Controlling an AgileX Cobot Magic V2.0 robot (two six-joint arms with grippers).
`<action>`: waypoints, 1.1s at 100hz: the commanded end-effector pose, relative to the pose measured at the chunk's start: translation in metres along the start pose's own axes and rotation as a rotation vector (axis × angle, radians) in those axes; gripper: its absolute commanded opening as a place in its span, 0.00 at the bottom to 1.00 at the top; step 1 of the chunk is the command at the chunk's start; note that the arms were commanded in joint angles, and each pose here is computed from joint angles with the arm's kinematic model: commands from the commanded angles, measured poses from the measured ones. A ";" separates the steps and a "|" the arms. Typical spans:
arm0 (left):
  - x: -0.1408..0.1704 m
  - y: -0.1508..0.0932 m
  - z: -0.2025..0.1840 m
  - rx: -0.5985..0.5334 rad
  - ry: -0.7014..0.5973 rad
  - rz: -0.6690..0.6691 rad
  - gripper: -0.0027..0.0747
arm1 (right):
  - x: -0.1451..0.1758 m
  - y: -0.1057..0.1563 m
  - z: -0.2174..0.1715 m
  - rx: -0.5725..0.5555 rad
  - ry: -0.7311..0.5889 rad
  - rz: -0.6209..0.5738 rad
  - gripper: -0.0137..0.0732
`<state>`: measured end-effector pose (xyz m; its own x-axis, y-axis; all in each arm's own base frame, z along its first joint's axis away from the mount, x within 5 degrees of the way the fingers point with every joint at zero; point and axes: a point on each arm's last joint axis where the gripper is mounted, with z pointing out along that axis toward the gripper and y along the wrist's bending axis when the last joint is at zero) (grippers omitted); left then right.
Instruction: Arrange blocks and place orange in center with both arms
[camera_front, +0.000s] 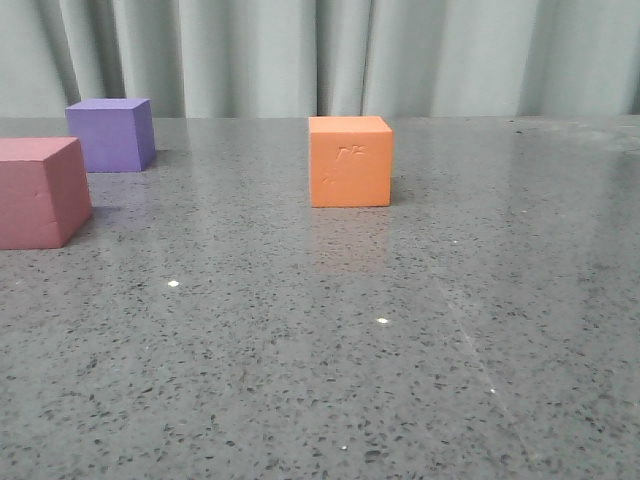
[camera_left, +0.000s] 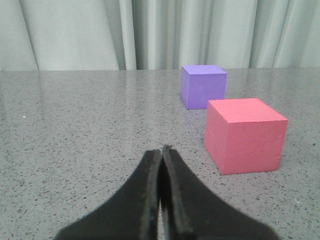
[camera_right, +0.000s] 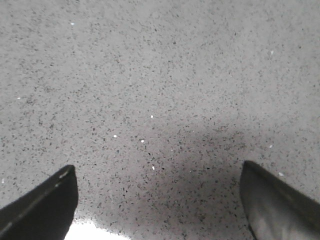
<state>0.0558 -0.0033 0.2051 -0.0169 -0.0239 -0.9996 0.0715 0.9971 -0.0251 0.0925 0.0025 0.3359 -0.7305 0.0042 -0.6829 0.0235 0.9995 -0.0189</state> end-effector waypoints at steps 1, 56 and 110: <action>0.009 -0.001 0.000 0.014 -0.060 0.001 0.01 | -0.006 -0.001 -0.008 0.000 -0.073 -0.014 0.90; 0.009 -0.001 0.000 0.014 -0.060 0.001 0.01 | -0.006 -0.001 -0.007 -0.008 -0.076 -0.014 0.90; 0.009 -0.001 0.000 0.014 -0.060 0.001 0.01 | 0.000 -0.002 -0.007 0.004 -0.007 -0.013 0.26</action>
<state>0.0558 -0.0033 0.2051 -0.0169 -0.0239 -0.9996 0.0715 0.9971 -0.0251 0.0858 0.0017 0.3333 -0.7536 0.0012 -0.6574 0.0211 0.9995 -0.0223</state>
